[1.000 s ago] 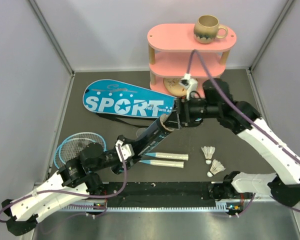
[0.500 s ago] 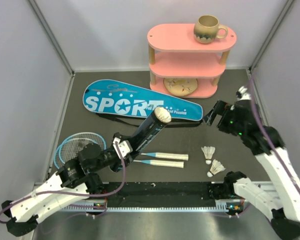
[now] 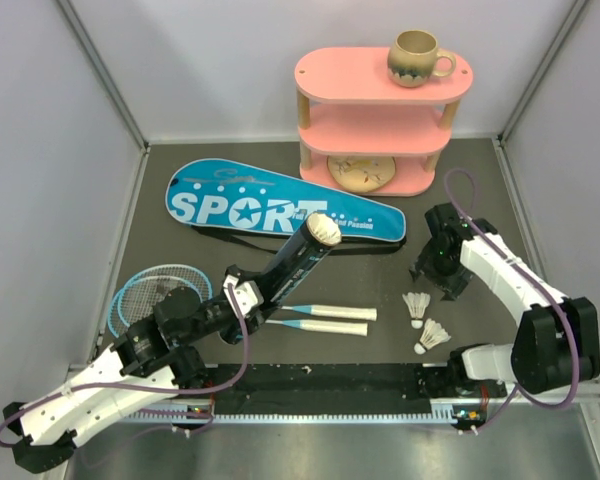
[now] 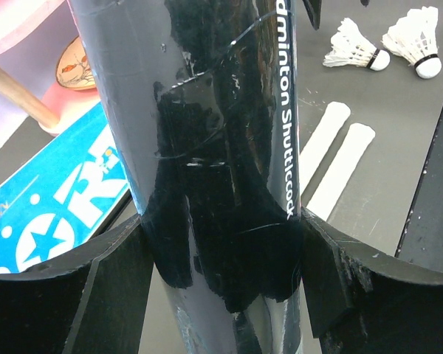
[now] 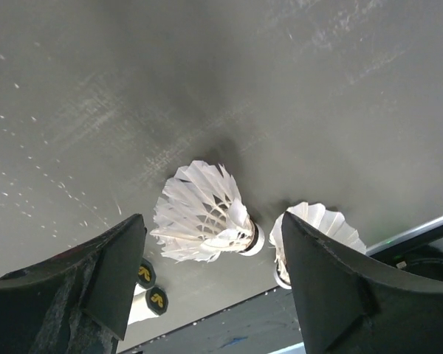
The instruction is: Pack up the badminton gear
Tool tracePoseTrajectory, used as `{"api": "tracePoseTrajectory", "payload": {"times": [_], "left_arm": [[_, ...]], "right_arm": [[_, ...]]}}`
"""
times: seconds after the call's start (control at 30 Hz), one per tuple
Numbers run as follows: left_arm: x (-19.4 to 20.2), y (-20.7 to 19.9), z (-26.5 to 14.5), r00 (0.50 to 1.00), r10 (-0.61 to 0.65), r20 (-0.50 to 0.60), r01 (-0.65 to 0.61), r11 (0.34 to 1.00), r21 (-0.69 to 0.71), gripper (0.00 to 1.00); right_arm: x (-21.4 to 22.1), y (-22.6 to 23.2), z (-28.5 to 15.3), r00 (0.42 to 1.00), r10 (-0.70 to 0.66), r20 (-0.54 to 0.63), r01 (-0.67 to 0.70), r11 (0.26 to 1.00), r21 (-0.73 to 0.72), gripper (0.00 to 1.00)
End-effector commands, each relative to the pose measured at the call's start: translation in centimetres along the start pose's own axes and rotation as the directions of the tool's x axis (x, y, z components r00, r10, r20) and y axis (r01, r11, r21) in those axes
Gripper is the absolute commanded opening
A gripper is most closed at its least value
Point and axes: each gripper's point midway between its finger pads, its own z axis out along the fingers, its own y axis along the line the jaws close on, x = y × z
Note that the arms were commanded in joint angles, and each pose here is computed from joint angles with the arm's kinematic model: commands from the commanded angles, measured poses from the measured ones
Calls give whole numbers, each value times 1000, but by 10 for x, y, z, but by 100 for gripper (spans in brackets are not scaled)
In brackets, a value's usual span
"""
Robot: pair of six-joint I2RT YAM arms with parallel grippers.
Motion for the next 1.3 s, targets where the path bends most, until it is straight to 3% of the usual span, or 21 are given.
{"api": "tracePoseTrajectory", "payload": {"times": [0.0, 0.33, 0.43, 0.53, 0.57, 0.6, 0.73, 0.8, 0.83, 0.97, 1.17, 1.27], "left_arm": [[-44, 10, -6, 989, -4, 151, 9, 999, -31, 5], [-40, 9, -2, 991, -2, 130, 5, 1000, -26, 5], [-39, 10, -1, 993, -4, 121, 7, 1000, -29, 5], [-37, 11, -1, 993, -4, 117, 8, 999, -34, 4], [-37, 10, 0, 993, -4, 115, 8, 999, -34, 4], [-37, 11, 0, 993, -7, 116, 12, 999, -38, 4], [-34, 12, 1, 995, -6, 103, 11, 999, -43, 4], [-32, 12, 2, 995, -2, 97, 6, 999, -42, 4], [-31, 10, 3, 995, -3, 95, 6, 999, -33, 4], [-29, 7, 7, 996, 0, 86, 2, 1000, -15, 4], [-30, 4, 8, 996, 4, 91, -5, 1000, 4, 4], [-28, 2, 8, 996, 1, 86, -2, 1000, 9, 4]], "right_arm": [[6, 0, 6, 997, 69, -19, -69, 998, -7, 72], [24, -1, 29, 993, 79, -88, -79, 997, 4, 65], [23, 8, 27, 992, 83, -92, -87, 995, -37, 51], [20, 20, 19, 989, 105, -101, -114, 990, -85, 29], [21, 27, 10, 988, 109, -112, -124, 983, -133, 9], [19, 30, 5, 987, 119, -110, -135, 979, -155, 2], [-1, 57, -53, 995, 102, -18, -102, 919, -381, 0], [-12, 72, -97, 996, 56, 63, -13, 842, -539, 0], [-21, 82, -128, 988, -8, 155, 103, 782, -615, 0], [-35, 94, -221, 936, -25, 351, 298, 586, -753, 0], [-7, 114, -332, 916, -107, 386, 400, 191, -896, 0], [-4, 120, -357, 911, -101, 399, 408, 92, -908, 0]]}}
